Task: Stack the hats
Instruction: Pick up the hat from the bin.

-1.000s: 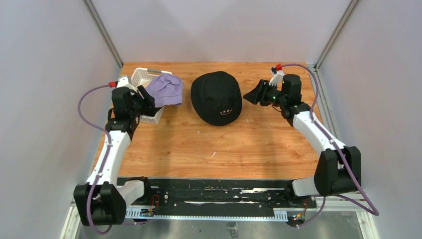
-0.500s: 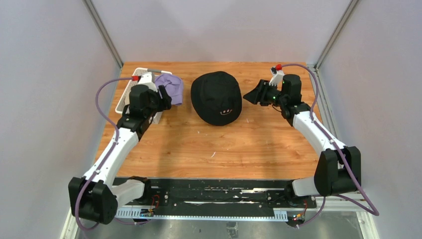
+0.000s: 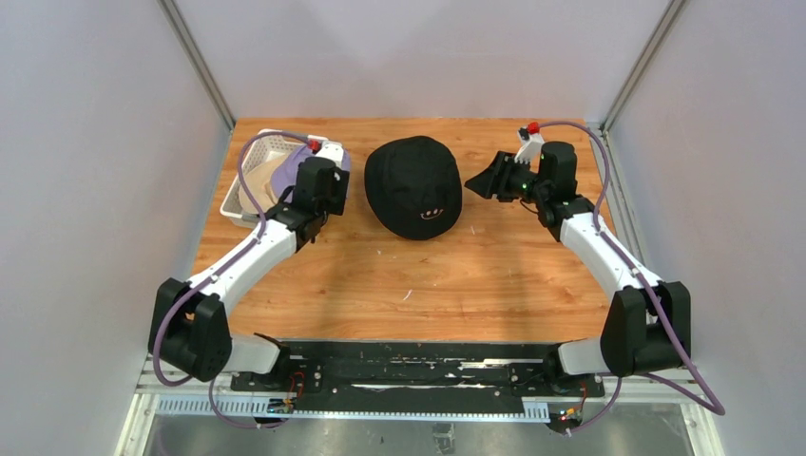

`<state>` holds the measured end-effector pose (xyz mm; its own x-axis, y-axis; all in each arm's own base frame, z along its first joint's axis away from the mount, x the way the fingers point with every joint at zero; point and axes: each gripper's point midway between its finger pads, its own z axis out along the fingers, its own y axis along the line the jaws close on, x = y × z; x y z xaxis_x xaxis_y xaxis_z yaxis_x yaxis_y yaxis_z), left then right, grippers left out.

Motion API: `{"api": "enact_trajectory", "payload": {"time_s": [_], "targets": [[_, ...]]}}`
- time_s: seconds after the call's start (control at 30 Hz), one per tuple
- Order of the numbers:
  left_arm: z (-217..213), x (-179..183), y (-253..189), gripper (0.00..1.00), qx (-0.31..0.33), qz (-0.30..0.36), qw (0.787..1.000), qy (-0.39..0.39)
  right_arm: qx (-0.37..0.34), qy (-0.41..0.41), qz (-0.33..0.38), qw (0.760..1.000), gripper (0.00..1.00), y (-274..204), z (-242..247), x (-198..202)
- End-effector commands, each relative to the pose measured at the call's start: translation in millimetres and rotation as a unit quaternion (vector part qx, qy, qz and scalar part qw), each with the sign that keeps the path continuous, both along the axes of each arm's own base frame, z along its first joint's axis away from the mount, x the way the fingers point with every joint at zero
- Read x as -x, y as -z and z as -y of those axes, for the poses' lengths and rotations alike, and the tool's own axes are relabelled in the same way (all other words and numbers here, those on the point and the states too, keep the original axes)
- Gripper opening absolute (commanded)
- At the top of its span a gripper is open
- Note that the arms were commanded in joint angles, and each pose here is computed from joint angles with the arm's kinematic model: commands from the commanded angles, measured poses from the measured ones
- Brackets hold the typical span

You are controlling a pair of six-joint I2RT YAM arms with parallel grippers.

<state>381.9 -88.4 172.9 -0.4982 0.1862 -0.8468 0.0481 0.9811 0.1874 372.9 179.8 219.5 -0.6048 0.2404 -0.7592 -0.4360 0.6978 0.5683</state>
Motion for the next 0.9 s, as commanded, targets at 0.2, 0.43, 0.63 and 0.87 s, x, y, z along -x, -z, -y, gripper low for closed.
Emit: {"api": "enact_trajectory", "payload": {"time_s": [0.2, 0.43, 0.63, 0.87], "targets": [[-11, -7, -16, 0.64, -0.073, 0.016, 0.997, -0.011, 0.005, -0.010, 0.017, 1.000, 0.51, -7, -6, 6], [4, 0, -8, 0.64, -0.086, 0.008, 0.996, 0.013, 0.004, -0.012, 0.014, 1.000, 0.51, -5, -7, 5], [5, -7, 5, 0.64, -0.107, -0.004, 0.994, 0.011, 0.003, -0.013, 0.014, 1.000, 0.51, -5, -7, 5], [5, -26, 11, 0.64, -0.129, -0.006, 0.992, -0.010, 0.005, -0.013, 0.012, 1.000, 0.51, -3, -7, 5]]}}
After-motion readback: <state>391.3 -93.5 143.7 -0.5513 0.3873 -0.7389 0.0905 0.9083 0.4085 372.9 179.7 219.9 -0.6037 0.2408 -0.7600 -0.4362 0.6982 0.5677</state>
